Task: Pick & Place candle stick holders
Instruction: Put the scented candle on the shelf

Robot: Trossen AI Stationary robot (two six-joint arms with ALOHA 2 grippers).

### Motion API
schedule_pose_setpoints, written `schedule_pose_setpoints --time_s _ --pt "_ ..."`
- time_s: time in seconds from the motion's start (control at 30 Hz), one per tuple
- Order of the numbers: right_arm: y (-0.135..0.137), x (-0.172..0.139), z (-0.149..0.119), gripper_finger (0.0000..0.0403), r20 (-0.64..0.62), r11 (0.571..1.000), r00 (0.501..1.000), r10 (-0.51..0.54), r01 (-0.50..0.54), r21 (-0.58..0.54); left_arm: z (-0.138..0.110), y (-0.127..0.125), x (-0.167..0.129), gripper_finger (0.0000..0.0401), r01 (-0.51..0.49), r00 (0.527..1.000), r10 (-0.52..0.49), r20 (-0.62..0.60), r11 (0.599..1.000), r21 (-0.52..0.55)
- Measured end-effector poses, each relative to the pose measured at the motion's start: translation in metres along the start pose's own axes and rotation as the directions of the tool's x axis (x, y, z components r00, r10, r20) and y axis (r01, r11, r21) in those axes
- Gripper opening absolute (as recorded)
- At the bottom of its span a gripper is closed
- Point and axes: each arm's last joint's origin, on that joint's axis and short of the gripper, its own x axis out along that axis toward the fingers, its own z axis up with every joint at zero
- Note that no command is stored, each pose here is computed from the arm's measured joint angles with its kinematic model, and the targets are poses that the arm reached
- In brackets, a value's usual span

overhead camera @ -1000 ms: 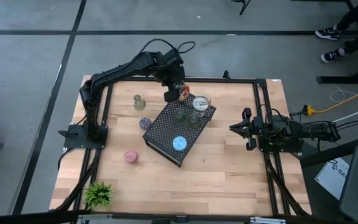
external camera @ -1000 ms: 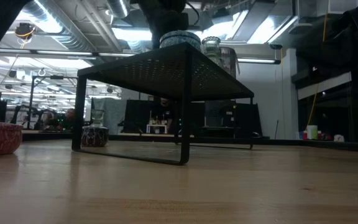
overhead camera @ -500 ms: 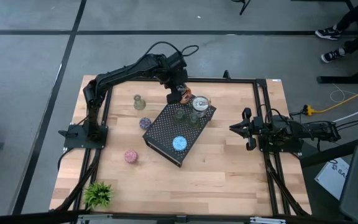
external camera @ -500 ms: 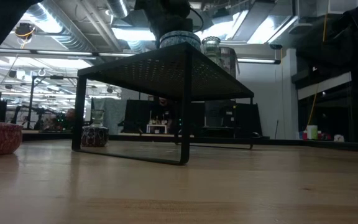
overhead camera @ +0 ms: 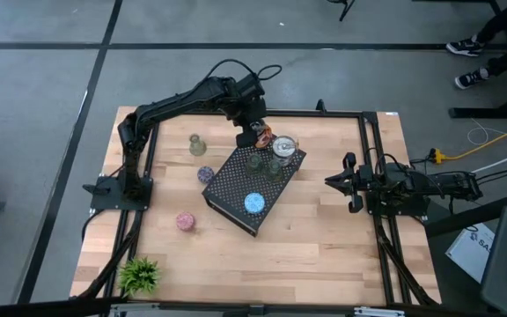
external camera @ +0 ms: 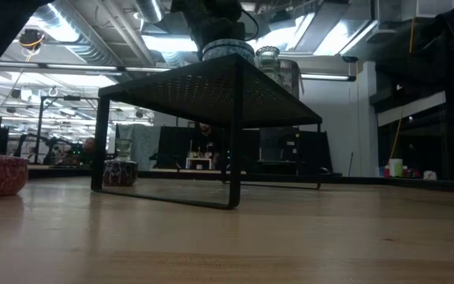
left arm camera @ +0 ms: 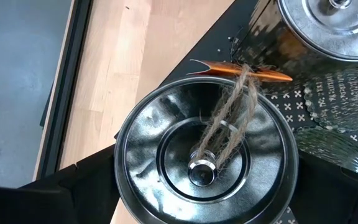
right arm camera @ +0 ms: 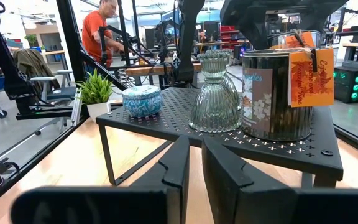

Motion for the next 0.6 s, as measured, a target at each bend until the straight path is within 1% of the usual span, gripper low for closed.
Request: schedule_pose_setpoints --time_s 0.17,0.43,0.6 --pt "0.0 0.0 0.0 0.0048 0.0 1.0 1.0 0.0 0.0 0.0 0.0 0.0 0.0 0.037 0.0 1.0 0.0 0.0 1.0 0.0" --pt "0.0 0.0 0.0 0.0048 0.0 1.0 1.0 0.0 0.0 0.0 0.0005 -0.0001 -0.0007 0.0388 -0.002 1.0 0.002 0.007 1.0 0.001" --pt "0.0 0.0 0.0 0.0048 0.0 1.0 1.0 0.0 0.0 0.0 0.0005 -0.0003 -0.0006 0.0389 -0.001 1.0 0.001 0.006 1.0 -0.001"
